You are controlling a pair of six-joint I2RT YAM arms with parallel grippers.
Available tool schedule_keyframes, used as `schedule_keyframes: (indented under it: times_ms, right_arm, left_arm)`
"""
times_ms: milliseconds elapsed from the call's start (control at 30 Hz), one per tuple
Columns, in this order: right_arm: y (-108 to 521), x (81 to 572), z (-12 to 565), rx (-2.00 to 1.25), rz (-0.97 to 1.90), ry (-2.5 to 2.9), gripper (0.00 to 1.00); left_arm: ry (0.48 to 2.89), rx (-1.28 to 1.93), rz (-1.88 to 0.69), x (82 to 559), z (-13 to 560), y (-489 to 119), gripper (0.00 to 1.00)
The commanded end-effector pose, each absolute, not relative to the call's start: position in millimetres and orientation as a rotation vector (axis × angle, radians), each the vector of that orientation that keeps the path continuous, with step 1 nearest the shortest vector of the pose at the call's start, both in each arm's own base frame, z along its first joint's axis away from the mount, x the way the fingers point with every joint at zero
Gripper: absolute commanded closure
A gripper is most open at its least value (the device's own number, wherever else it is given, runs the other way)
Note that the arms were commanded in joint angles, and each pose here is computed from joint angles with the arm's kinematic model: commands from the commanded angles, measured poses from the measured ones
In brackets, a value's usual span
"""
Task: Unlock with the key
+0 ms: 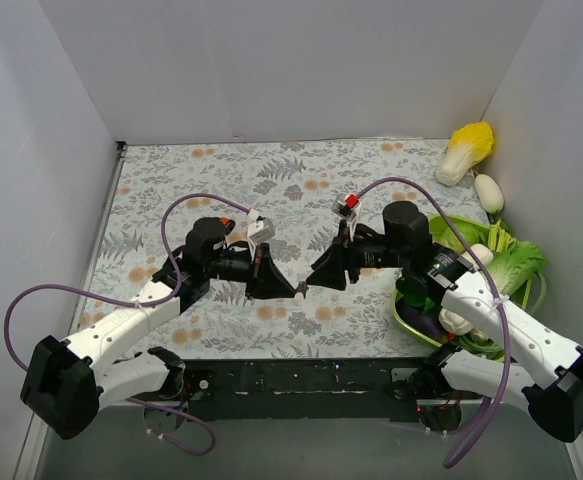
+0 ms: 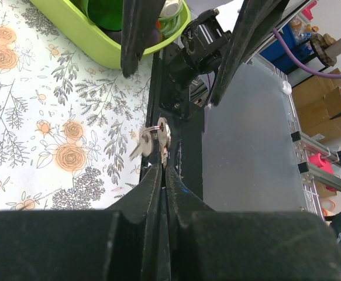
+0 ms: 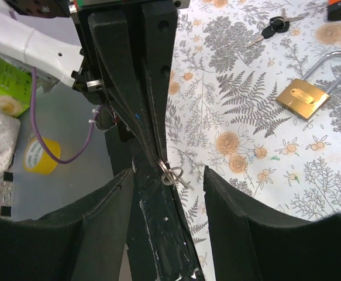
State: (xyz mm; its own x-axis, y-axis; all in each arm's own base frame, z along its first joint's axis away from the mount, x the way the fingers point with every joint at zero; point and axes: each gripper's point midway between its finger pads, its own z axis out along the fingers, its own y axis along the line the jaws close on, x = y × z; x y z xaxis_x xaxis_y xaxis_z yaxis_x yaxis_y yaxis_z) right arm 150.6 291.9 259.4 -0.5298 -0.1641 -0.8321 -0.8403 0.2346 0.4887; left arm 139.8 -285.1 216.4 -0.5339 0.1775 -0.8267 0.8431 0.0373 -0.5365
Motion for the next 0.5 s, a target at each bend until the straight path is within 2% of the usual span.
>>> schedule_keyframes:
  times_ms: [0, 333, 467]
  right_arm:
    - [302.0, 135.8, 271.8, -1.062, 1.383, 1.765, 0.44]
    - [318.1, 126.6, 257.5, -1.128, 1.411, 1.770, 0.60]
    - [319.9, 128.0, 250.6, -1.129, 1.404, 1.795, 0.69]
  left_arm:
    - [1.697, 1.098, -1.548, 136.0, 230.1, -287.1, 1.00]
    - [1.735, 1.093, -1.548, 135.2, 225.1, -286.3, 1.00]
    - [1.729, 1.093, -1.538, 135.0, 226.0, -285.8, 1.00]
